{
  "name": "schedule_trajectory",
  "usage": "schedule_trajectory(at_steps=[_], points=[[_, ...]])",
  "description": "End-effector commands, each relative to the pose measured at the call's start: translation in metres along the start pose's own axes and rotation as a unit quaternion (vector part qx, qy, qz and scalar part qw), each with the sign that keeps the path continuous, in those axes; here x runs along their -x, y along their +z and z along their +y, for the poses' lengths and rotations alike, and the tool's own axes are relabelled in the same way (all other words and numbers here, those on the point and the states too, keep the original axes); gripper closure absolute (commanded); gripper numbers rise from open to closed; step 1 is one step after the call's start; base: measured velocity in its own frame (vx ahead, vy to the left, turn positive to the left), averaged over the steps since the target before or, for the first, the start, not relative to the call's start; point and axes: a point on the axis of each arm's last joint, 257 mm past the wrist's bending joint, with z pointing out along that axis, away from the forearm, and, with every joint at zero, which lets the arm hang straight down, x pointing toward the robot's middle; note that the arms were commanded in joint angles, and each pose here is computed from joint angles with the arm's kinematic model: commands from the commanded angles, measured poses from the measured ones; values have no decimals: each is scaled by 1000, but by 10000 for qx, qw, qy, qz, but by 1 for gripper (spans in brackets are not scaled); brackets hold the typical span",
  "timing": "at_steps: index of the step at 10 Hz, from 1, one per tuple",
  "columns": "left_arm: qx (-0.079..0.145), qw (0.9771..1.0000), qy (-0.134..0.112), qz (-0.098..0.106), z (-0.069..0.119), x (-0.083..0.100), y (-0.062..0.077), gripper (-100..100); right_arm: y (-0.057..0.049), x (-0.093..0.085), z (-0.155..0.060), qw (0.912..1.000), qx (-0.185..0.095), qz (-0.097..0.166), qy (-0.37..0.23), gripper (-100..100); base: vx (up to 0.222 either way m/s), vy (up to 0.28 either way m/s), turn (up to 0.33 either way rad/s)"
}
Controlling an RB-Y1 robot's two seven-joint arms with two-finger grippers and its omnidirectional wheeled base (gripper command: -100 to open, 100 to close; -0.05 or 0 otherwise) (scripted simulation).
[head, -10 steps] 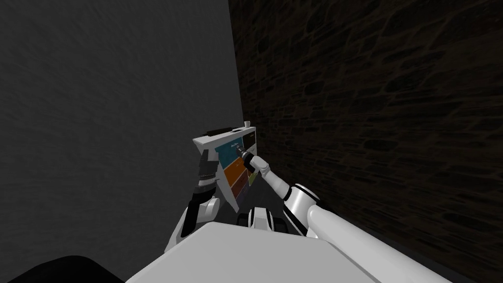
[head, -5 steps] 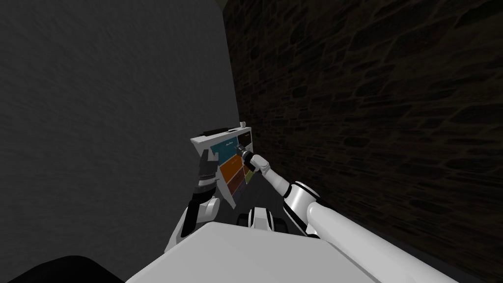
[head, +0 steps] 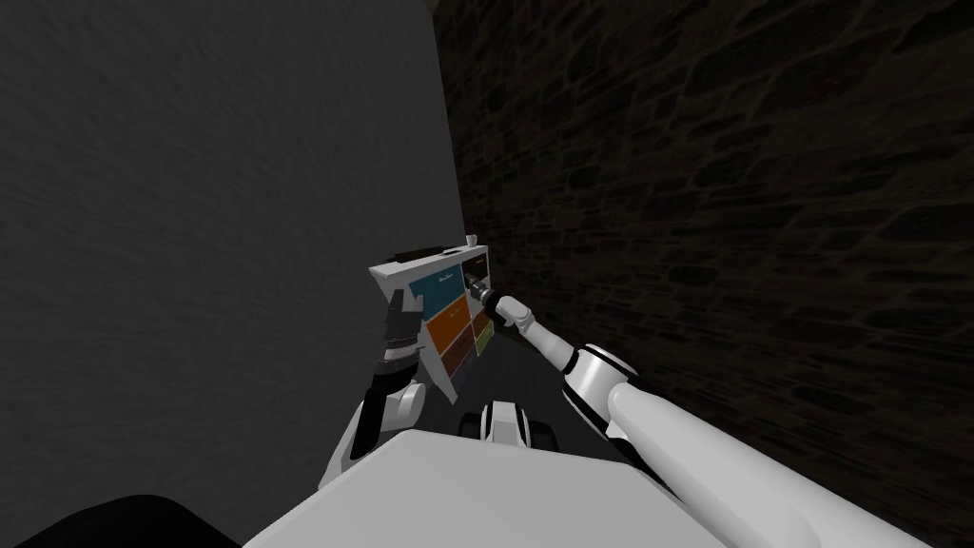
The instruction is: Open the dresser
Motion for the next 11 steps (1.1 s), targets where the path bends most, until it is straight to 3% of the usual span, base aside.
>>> schedule_trajectory(at_steps=[1,3,7,9,10,11], points=[[0,10000,0,0,0,0,0,0,2,-12,-2,9994,53,-34,-341,-100,-7,53,-14],[0,10000,-1,0,0,0,0,0,12,6,-10,9988,20,-196,-451,-100,-7,89,-22],[0,10000,-1,0,0,0,0,0,24,17,-21,9954,40,-395,-873,-100,-5,88,-14],[0,10000,-1,0,0,0,0,0,35,42,-28,9937,-3,-590,-948,-100,-7,96,-19],[0,10000,-1,0,0,0,0,0,32,33,-24,9944,12,-522,-915,-100,-2,42,0],[0,10000,0,0,0,0,0,0,36,29,-31,9941,24,-540,-939,-100,35,85,15]])
